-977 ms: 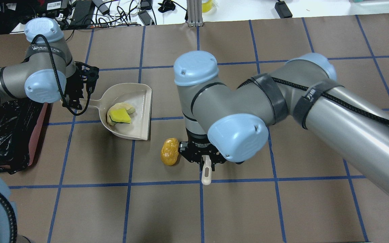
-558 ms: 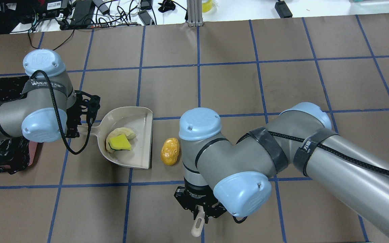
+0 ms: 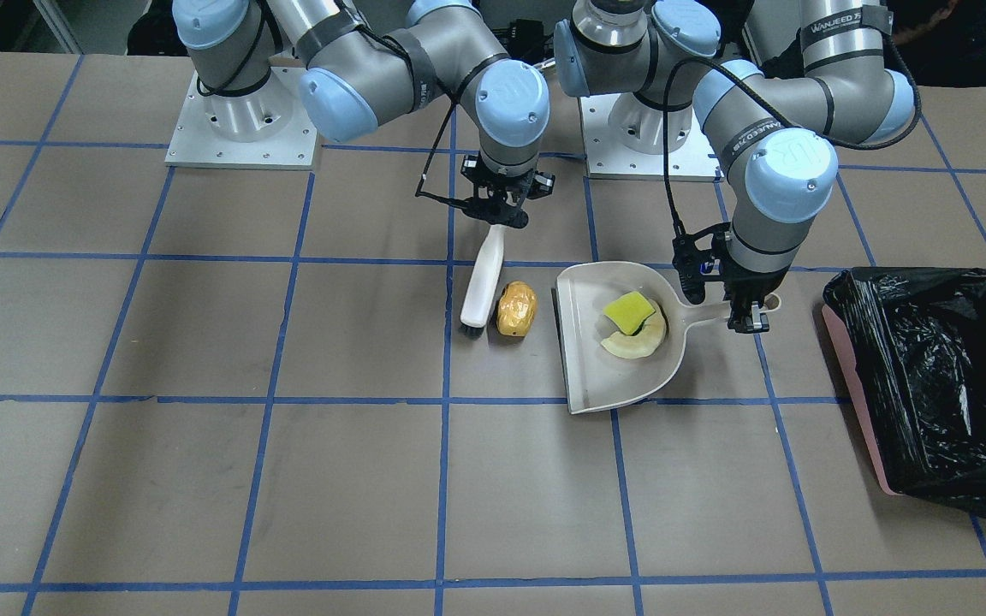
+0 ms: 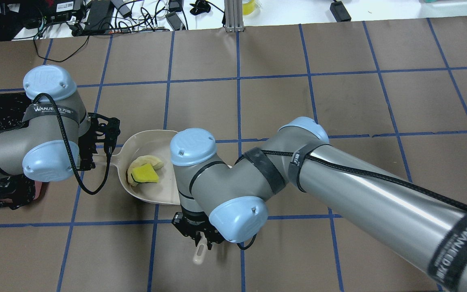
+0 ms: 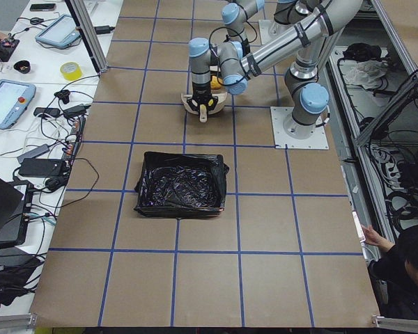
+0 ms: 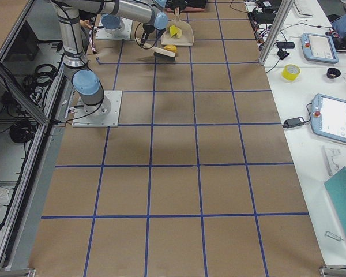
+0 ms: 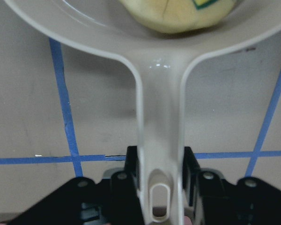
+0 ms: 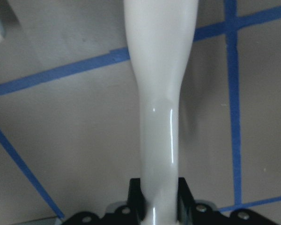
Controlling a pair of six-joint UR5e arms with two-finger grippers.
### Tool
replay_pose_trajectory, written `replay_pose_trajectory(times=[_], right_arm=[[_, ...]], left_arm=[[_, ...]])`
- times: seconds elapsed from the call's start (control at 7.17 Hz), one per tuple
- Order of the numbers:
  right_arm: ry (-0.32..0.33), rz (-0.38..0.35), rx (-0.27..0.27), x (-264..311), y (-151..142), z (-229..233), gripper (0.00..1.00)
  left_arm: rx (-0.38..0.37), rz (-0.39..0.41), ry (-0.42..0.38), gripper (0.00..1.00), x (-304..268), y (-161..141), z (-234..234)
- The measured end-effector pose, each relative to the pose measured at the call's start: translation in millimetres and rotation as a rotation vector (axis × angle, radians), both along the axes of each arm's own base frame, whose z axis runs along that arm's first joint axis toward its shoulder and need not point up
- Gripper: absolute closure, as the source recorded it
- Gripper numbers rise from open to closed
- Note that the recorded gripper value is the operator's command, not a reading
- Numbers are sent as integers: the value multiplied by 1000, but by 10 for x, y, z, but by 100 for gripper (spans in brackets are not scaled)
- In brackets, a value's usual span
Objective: Sweep and dump trash into bin
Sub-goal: 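Move the brush behind the yellow potato toy with the right gripper, then sweep the yellow potato toy into the dustpan with the right gripper's brush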
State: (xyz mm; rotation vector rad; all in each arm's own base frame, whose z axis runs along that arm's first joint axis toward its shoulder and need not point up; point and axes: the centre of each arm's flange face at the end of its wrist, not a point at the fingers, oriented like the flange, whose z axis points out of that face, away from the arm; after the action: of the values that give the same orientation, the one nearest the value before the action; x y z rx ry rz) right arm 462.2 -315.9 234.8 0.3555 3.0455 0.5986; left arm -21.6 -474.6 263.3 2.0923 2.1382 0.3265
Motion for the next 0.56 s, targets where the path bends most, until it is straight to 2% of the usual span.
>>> replay_pose_trajectory(times=[0.28, 0.56], right_arm=[[-54, 46, -57, 541, -325, -33, 96], [-108, 71, -77, 927, -577, -38, 96]], left_arm=[[-3, 5, -1, 100, 10, -28, -9], [-19, 16, 16, 100, 28, -128, 16]])
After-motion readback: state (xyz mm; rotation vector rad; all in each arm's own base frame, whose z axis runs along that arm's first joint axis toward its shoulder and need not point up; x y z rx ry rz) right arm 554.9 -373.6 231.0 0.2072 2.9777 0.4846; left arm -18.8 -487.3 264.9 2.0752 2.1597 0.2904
